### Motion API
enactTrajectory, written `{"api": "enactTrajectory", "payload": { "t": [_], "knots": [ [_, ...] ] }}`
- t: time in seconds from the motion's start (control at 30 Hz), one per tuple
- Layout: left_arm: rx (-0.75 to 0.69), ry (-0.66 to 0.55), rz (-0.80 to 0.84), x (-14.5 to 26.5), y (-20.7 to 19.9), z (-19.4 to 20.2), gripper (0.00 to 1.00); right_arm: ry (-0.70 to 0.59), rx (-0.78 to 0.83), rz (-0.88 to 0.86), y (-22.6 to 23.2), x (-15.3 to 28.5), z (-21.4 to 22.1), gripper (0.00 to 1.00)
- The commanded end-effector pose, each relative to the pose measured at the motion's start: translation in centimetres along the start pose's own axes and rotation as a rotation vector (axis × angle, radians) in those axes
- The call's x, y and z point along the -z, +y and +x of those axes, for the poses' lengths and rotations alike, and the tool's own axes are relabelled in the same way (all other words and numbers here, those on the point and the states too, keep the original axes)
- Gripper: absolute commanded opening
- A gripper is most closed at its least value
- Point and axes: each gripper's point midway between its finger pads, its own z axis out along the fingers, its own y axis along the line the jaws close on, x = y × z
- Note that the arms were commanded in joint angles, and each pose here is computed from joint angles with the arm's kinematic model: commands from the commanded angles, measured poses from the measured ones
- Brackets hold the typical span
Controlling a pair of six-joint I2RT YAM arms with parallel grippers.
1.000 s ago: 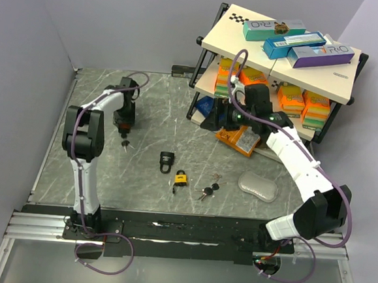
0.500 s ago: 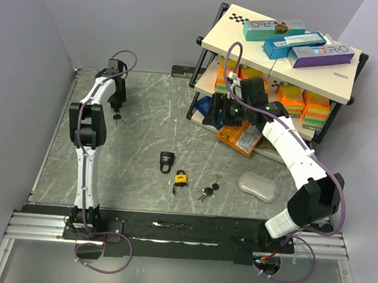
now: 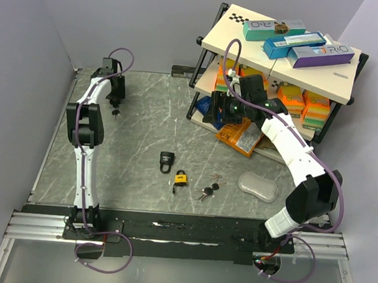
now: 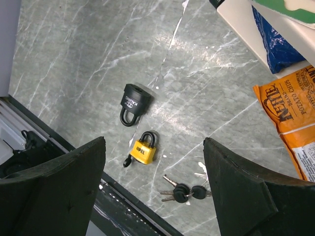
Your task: Unlock with the key
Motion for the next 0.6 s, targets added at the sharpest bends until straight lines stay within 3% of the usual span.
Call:
{"api": "enactTrajectory", "payload": {
  "t": [0.0,0.1,0.27,0.43,0.53,0.57],
  "knots": [
    [-0.002,0.028,0.046,-1.2,-0.9,1.3,0.66,-0.030,0.020,-0.001,0.2,0.4,-0.7,0.86],
    [0.011,0.001,0.043,0.0,-0.7,0.1,0.84,-0.046,0.028,-0.006,0.3,0.8,-0.8,0.86],
    [0.048,-0.054,0.034,3.0,-0.3,-2.9,0.99,-0.075,0.054,-0.003,0.4,1.3,-1.2,0.86],
    [0.123,-0.148,0.033,9.1,0.2,-6.2,0.96,-0.116,0.092,-0.010,0.4,1.9,-1.3,0.86],
    [0.170,-0.195,0.044,13.2,0.1,-6.7,0.96,-0.098,0.097,-0.026,0.3,1.5,-0.2,0.86],
    [0.179,-0.167,0.035,13.2,-0.1,-5.1,0.96,-0.091,0.099,-0.028,0.2,1.2,0.3,0.86]
  ]
}}
